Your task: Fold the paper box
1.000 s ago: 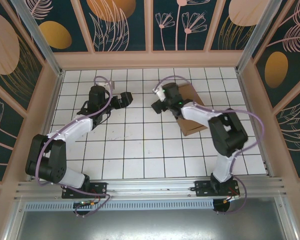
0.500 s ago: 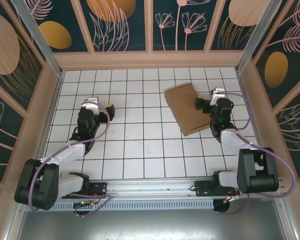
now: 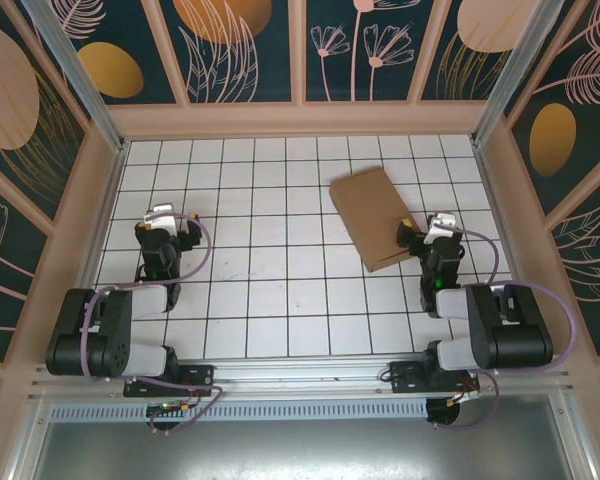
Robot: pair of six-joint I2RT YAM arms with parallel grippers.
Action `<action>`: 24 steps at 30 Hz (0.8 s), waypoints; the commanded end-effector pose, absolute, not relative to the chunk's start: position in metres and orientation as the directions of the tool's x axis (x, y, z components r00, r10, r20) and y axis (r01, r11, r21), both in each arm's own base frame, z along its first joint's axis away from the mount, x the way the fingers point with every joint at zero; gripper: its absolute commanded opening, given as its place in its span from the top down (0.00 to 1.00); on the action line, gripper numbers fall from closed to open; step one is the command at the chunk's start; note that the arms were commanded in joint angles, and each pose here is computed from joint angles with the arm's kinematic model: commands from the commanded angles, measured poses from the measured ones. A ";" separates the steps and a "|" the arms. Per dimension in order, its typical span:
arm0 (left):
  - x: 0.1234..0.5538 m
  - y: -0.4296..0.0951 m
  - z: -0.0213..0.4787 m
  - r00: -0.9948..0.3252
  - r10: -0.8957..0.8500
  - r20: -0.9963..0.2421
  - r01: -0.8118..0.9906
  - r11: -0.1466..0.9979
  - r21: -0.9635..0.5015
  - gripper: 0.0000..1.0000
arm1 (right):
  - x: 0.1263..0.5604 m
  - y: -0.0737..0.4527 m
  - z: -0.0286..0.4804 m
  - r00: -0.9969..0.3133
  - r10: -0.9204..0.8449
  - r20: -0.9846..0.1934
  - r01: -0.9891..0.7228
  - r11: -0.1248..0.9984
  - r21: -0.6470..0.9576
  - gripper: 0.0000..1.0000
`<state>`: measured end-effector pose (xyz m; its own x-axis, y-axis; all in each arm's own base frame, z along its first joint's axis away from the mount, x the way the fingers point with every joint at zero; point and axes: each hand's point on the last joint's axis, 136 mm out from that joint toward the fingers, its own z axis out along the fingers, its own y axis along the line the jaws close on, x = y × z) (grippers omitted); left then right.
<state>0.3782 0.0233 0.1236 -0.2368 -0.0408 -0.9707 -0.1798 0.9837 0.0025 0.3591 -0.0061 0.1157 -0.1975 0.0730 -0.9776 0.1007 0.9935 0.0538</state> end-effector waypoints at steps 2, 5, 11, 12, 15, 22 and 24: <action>0.393 0.021 0.136 -0.153 -0.096 -0.984 -0.125 0.989 -0.077 0.01 | 0.365 -0.011 0.139 -0.045 0.078 -0.996 0.101 0.992 0.073 0.01; 0.388 0.024 0.138 -0.128 -0.096 -0.987 -0.136 0.988 -0.078 0.01 | 0.362 -0.012 0.133 -0.041 0.081 -0.996 0.105 0.992 0.076 0.01; 0.374 0.036 0.138 -0.073 -0.119 -0.990 -0.209 0.973 -0.101 0.01 | 0.371 -0.018 0.128 -0.078 0.108 -0.991 0.126 0.987 0.098 0.01; 0.370 0.037 0.137 -0.054 -0.119 -0.991 -0.211 0.972 -0.105 0.01 | 0.371 -0.021 0.127 -0.080 0.117 -0.990 0.132 0.986 0.106 0.01; 0.370 0.036 0.139 -0.049 -0.118 -0.992 -0.206 0.973 -0.105 0.01 | 0.371 -0.023 0.127 -0.080 0.126 -0.989 0.136 0.984 0.115 0.01; 0.379 0.015 0.135 -0.098 -0.073 -0.992 -0.083 0.994 -0.065 0.01 | 0.371 -0.023 0.127 -0.081 0.126 -0.989 0.135 0.984 0.115 0.01; 0.379 0.014 0.135 -0.098 -0.073 -0.992 -0.081 0.995 -0.066 0.01 | 0.371 -0.023 0.127 -0.080 0.127 -0.989 0.135 0.984 0.116 0.01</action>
